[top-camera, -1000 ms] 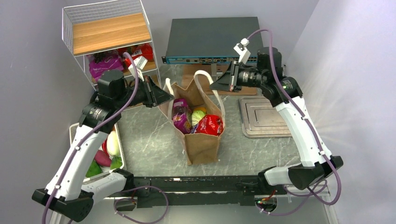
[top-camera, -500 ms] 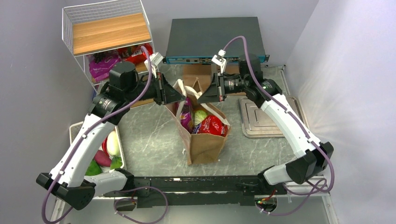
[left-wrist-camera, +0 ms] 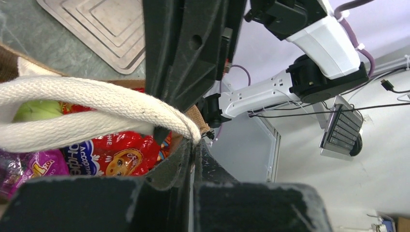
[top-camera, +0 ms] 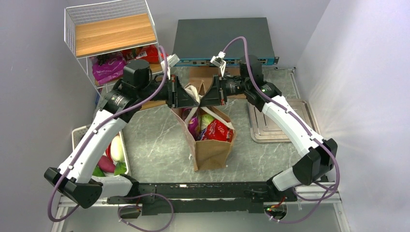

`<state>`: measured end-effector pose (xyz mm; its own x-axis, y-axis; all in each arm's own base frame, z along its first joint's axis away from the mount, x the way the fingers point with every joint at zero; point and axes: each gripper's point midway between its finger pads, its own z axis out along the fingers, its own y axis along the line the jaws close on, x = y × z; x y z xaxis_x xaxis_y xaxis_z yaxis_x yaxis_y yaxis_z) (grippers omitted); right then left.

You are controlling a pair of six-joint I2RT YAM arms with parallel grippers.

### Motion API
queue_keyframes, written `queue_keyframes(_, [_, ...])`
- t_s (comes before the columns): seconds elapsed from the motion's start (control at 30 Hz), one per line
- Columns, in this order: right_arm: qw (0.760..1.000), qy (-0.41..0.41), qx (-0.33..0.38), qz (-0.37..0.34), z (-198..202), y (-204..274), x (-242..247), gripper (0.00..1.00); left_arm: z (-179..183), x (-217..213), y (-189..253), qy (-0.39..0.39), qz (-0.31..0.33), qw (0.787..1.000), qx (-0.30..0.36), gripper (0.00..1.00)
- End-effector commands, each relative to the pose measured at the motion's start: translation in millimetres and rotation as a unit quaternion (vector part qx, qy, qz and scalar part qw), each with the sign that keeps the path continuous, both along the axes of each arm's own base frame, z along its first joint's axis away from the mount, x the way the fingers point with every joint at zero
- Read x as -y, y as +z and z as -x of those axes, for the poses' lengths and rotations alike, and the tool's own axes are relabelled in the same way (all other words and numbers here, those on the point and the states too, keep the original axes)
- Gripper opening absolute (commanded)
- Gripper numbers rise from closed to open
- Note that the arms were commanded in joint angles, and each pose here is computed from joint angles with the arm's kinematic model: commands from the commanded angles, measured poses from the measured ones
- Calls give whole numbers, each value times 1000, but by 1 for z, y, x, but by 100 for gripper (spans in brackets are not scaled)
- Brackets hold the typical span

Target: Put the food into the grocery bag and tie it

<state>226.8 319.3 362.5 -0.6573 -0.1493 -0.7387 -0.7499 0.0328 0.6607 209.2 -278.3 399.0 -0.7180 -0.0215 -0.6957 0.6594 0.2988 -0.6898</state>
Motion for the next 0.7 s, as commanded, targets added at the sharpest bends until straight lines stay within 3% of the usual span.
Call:
queue_keyframes(0.0, [996, 40, 65, -46, -3, 12, -11, 0, 25, 9, 52, -68, 62, 993, 75, 0])
queue_keyframes(0.2, [995, 26, 64, -67, -10, 3, -21, 0, 26, 18, 70, -93, 83, 989, 83, 0])
queue_keyframes(0.47, [978, 0, 78, -193, -8, 47, -19, 0, 28, 23, 85, -107, 91, 987, 78, 0])
queue_keyframes(0.67, [967, 0, 85, -242, -1, 77, -13, 0, 34, 33, 81, -116, 96, 987, 63, 0])
